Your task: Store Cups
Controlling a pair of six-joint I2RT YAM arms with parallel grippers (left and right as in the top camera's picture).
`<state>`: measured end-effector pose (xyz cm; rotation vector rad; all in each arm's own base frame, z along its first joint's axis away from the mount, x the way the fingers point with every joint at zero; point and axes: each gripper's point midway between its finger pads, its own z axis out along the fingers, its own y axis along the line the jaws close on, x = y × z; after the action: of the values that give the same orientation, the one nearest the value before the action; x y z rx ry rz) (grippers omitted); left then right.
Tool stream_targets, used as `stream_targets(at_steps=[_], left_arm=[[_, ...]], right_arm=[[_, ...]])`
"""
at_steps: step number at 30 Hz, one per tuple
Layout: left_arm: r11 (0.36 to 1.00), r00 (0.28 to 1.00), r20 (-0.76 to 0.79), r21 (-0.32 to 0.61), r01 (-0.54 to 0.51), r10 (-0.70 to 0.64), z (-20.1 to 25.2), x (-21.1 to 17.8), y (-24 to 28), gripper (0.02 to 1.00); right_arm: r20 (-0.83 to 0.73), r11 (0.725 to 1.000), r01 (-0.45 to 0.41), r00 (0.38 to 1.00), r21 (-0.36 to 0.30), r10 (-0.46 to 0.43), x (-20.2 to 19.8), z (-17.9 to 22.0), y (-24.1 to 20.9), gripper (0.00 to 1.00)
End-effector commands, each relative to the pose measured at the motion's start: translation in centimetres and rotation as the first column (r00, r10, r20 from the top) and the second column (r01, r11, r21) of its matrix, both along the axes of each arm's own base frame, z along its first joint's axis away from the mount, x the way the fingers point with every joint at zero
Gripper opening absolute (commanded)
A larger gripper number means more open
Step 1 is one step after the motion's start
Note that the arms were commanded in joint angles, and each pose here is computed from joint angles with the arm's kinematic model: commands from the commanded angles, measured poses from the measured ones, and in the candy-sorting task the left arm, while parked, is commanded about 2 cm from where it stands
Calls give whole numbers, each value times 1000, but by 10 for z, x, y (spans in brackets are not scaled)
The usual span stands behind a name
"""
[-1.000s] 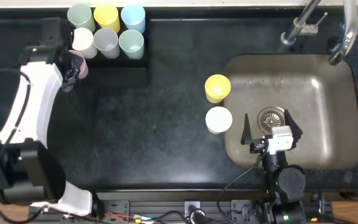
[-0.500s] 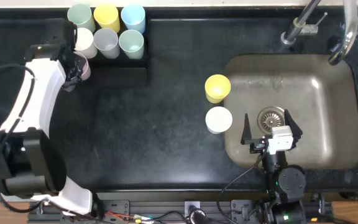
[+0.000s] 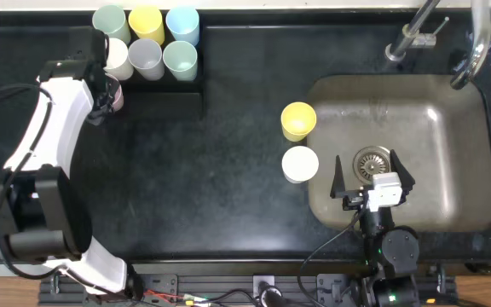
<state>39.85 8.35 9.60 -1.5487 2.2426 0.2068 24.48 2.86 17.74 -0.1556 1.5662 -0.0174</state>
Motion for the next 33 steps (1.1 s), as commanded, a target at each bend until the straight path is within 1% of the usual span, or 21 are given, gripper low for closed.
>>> stream_targets(at_steps=[1,7,12,17,20,22,24,27,30,31,33], left_arm=[[1000,1000,-7,30,-5,5,0,-1,9,84],[1000,1000,-7,30,-6,6,0,-1,9,102],[1000,1000,-7,30,-5,6,0,-1,9,176],[999,1000,7,32,-6,5,1,2,9,180],[999,999,31,42,-6,5,9,4,9,183],[998,998,67,61,-7,3,25,3,9,207],[996,994,112,87,-7,-3,46,2,9,253],[994,982,187,105,-9,-11,78,-2,8,334],[995,966,256,102,-5,-22,105,-6,3,421],[995,960,279,102,7,-35,114,-7,0,430],[990,940,324,121,70,-106,137,-1,-15,430]], right_arm=[[2,1000,11,1000,0,-11,0,-3,-2,998],[2,1000,10,1000,0,-10,0,-3,-2,998],[2,1000,10,1000,0,-10,0,-3,-2,998],[2,1000,11,1000,0,-11,0,-3,-2,998],[2,1000,10,1000,0,-10,0,-3,-2,998],[2,1000,11,1000,0,-11,0,-3,-2,998],[2,1000,10,1000,0,-10,0,-3,-2,998],[2,1000,10,1000,0,-10,0,-3,-2,996],[2,1000,10,1000,0,-10,0,-3,-2,998],[2,1000,10,1000,0,-10,0,-3,-2,998],[2,1000,11,1000,0,-11,0,-3,-2,996]])
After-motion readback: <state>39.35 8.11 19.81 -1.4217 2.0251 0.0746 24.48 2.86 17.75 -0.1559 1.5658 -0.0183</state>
